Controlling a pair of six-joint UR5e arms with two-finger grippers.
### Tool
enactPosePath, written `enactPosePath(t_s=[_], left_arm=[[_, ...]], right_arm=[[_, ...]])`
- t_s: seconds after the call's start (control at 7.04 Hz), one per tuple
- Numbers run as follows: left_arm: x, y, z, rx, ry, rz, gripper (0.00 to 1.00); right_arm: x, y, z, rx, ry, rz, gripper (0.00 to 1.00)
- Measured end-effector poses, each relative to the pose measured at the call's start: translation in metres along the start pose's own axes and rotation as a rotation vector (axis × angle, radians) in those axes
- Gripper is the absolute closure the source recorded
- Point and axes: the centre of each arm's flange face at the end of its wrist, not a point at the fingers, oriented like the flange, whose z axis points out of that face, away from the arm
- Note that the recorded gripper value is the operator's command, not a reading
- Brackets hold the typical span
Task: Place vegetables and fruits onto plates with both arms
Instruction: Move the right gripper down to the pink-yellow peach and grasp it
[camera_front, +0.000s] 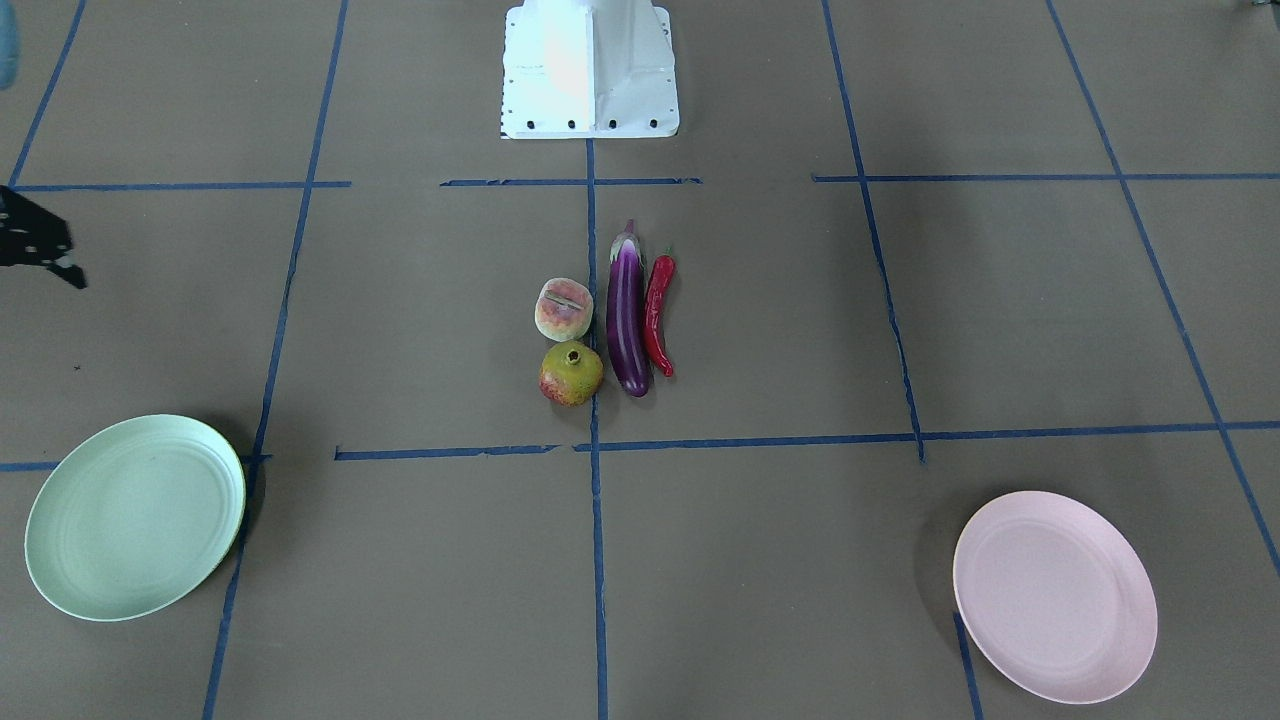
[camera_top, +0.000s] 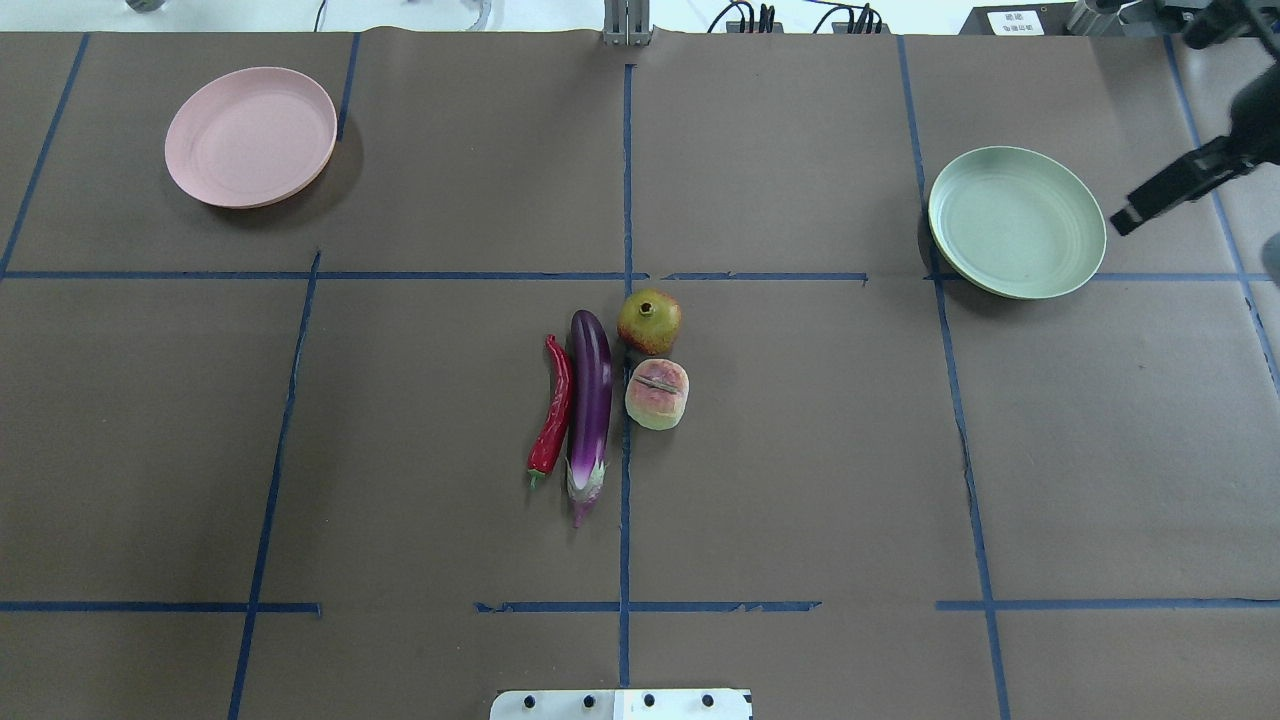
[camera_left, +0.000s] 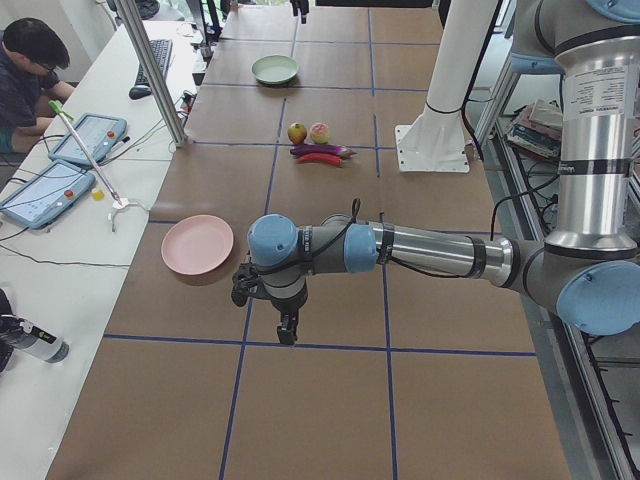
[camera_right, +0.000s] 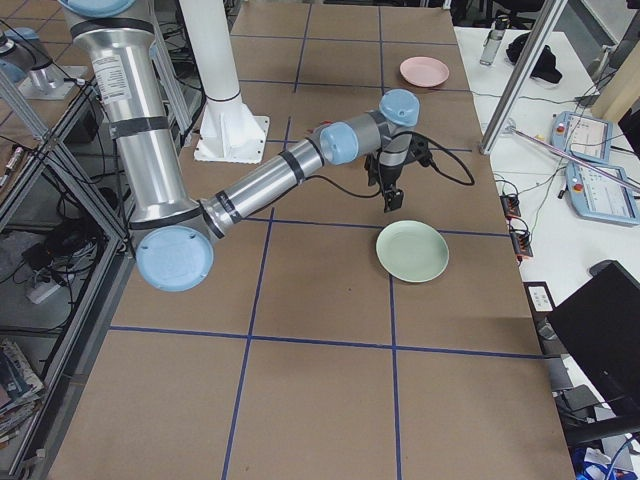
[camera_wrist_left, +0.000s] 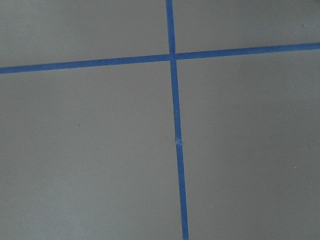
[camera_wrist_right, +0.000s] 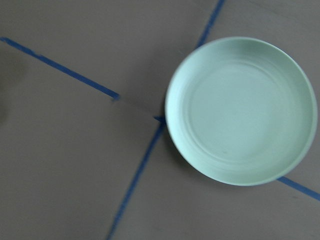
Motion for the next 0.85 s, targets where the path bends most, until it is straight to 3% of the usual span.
enactPosePath(t_s=[0.14,0.43,0.85], left_arm=[[-0.001,0.000,0.001,-0.001,0.000,-0.001,0.00],[-0.002,0.000,0.002,-0.003,0.001,-0.003,0.00],[-0.002,0.000,0.003,-0.005,0.003,-0.003,0.00]], right_arm=[[-0.079,-0.031,0.019,0.004,0.003,0.048,0.00],[-0.219,-0.051,0.070,0.045,0.079,0.151,0.00],[-0.337,-0.073,0.155,0.093,0.174,0.262,0.00]])
